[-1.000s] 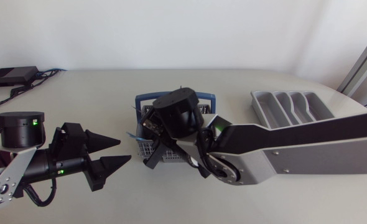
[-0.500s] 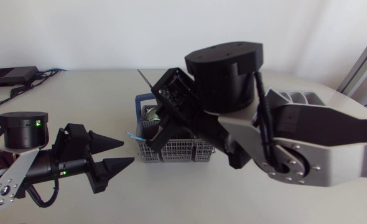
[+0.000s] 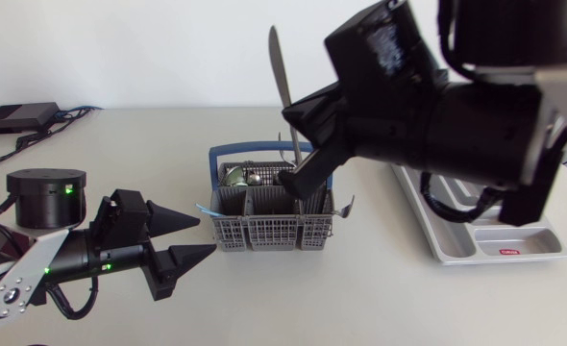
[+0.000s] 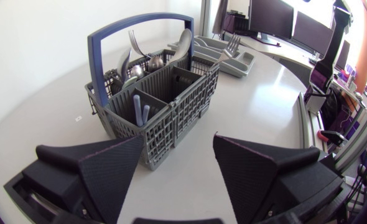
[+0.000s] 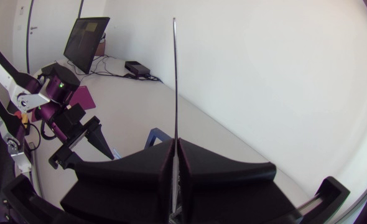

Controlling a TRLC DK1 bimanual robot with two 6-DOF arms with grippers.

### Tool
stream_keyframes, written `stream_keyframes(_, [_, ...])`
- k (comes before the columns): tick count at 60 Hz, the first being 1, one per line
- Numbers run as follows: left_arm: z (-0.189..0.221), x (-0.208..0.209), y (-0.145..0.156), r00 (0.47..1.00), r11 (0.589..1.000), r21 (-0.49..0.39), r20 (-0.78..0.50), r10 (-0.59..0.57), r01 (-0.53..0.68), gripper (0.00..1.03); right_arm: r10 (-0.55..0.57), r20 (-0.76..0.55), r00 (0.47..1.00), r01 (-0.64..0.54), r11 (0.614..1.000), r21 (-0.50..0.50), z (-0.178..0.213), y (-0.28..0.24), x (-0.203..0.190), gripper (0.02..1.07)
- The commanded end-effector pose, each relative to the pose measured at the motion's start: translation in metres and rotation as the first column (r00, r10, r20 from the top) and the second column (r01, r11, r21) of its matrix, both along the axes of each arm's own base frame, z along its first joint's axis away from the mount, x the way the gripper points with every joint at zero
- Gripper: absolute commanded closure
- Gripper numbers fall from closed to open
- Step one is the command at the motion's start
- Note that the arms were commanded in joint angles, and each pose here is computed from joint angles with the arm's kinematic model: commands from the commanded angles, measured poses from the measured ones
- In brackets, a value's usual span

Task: Sort the cutlery from the basket into the organizer compartments.

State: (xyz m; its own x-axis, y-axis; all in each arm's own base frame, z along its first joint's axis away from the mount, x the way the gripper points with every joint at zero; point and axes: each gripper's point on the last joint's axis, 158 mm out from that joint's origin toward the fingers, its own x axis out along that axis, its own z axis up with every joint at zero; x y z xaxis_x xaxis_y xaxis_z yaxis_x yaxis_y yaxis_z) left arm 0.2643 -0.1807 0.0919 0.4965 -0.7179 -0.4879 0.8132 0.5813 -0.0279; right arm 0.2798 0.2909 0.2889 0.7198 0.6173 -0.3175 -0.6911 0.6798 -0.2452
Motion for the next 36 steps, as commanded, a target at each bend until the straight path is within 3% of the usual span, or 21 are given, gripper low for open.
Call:
stream_keyframes(1, [0.014, 0.003, -0.006, 1.0, 1.0, -0.008, 0.024, -0.005, 0.005, 0.26, -0.028, 0.002, 1.0, 0.028, 0.997, 0.072, 0.028, -0.017, -0.002, 1.01])
stream_keyframes(20, [0.029, 0.014, -0.011, 0.998, 1.0, 0.01, 0.055, 0.005, -0.005, 0.26, -0.177, -0.023, 0.984, 0.178, 0.982, 0.07, 0.039, -0.095, -0.001, 1.01])
stream_keyframes(36, [0.028, 0.017, -0.011, 0.998, 1.0, 0.021, 0.057, 0.012, -0.013, 0.26, -0.362, -0.108, 0.926, 0.369, 0.928, 0.047, 0.009, -0.19, 0.038, 1.01])
